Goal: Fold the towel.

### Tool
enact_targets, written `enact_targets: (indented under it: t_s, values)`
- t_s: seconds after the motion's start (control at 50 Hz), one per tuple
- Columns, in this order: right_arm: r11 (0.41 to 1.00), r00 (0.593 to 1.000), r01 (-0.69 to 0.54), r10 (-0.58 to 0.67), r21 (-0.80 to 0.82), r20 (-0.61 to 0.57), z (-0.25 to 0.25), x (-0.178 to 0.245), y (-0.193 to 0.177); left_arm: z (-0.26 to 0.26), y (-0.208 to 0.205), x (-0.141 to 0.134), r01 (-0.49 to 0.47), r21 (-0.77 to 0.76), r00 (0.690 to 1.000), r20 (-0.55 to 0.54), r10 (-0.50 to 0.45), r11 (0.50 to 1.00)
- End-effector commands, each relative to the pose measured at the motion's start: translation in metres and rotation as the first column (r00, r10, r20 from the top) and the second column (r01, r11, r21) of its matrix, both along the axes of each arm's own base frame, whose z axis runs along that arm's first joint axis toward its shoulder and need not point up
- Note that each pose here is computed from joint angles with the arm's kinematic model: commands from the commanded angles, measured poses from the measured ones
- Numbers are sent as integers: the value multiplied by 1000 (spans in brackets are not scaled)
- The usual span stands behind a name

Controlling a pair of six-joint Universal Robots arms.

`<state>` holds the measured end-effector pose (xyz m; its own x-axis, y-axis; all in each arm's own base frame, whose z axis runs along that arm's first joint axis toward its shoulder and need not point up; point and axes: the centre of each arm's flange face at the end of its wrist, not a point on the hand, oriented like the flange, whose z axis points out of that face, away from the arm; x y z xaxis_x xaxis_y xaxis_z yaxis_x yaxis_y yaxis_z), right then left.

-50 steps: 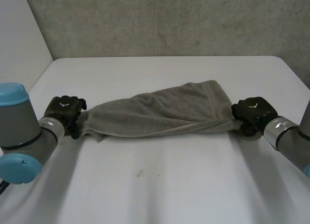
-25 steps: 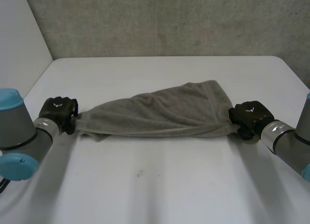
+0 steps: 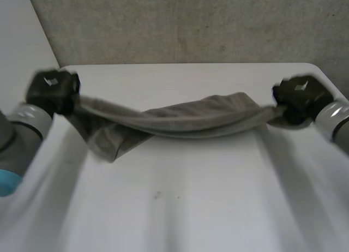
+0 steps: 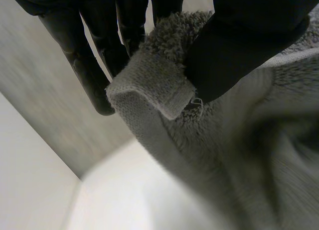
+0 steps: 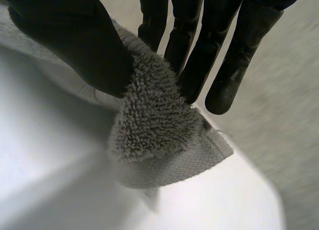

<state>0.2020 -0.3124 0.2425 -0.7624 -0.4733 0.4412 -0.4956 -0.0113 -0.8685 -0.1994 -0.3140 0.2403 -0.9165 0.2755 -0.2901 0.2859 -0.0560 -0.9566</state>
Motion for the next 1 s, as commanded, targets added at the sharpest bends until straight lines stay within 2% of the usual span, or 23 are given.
enact_targets:
  t_s: [0.02, 0.1, 0.16, 0.22, 0.3, 0.34, 0.38, 0.46, 0.54, 0.62, 0.68, 0.7, 0.72, 0.74, 0.76, 0.78, 0.8, 0.82, 0.84, 0.86, 0.9, 0.94, 1.0]
  values:
    - [984, 999, 30, -26, -175, 24, 108, -16, 30, 104, 42, 7, -16, -171, 996, -92, 0, 985]
    - [932, 998, 60, -44, -358, 52, 174, -24, 46, 136, 56, 10, -20, -210, 995, -101, -1, 977]
    - [894, 997, 67, -44, -444, 62, 203, -25, 57, 162, 65, 11, -20, -231, 994, -106, -5, 973]
    - [891, 997, 64, -41, -450, 61, 207, -25, 59, 174, 71, 12, -21, -208, 994, -105, -1, 978]
    - [931, 999, 44, -41, -362, 15, 188, -24, 53, 168, 67, 11, -19, -128, 996, -89, 8, 992]
    - [950, 999, 32, -43, -311, -29, 173, -22, 44, 149, 58, 10, -18, -10, 998, -65, 17, 1000]
    - [977, 989, 9, -40, -212, -143, 137, -19, 26, 137, 54, 9, -17, 51, 999, -49, 19, 999]
    - [992, 975, -9, -19, -124, -223, 106, -19, 9, 108, 38, 6, -22, 169, 999, -23, 26, 985]
    - [1000, 968, -2, -5, -30, -249, 69, -16, -15, 72, 7, -7, -10, 266, 1000, 1, 10, 964]
    - [999, 968, 13, -24, -46, -248, 57, -10, -35, 59, -16, -23, 8, 274, 1000, 6, -10, 962]
    - [985, 975, 33, -69, -167, -212, 63, 6, -56, 62, -37, -41, 2, 212, 1000, 8, -4, 977]
    - [962, 980, 65, -112, -267, -165, 77, 13, -66, 73, -48, -49, 0, 146, 1000, -6, 0, 989]
    - [961, 980, 65, -112, -268, -164, 77, 13, -66, 89, -58, -53, -8, 65, 999, -33, 10, 998]
    - [917, 982, 117, -164, -380, -92, 98, 15, -75, 89, -58, -53, -8, 64, 999, -33, 10, 998]
    - [917, 982, 118, -164, -381, -91, 98, 16, -75, 111, -66, -58, -10, -37, 997, -76, 8, 999]
    - [851, 979, 176, -202, -495, 0, 123, 15, -82, 112, -66, -58, -10, -38, 997, -76, 8, 999]
    - [774, 972, 229, -217, -590, 92, 145, 14, -86, 139, -71, -61, -20, -168, 992, -127, -2, 986]
    - [773, 972, 230, -217, -591, 93, 145, 14, -86, 166, -73, -62, -36, -292, 983, -180, -18, 956]
    - [697, 961, 276, -215, -661, 175, 166, 11, -85, 166, -73, -62, -36, -293, 983, -181, -19, 955]
    - [637, 954, 300, -189, -710, 233, 184, 10, -79, 187, -71, -63, -49, -385, 972, -229, -44, 922]
    - [606, 951, 308, -167, -734, 261, 193, 9, -72, 194, -70, -64, -58, -422, 962, -265, -61, 905]
    - [605, 951, 306, -157, -735, 267, 193, 9, -68, 203, -61, -71, -67, -444, 943, -320, -89, 893]
    - [656, 965, 259, -136, -709, 226, 178, 14, -64, 195, -58, -75, -59, -414, 940, -329, -89, 909]
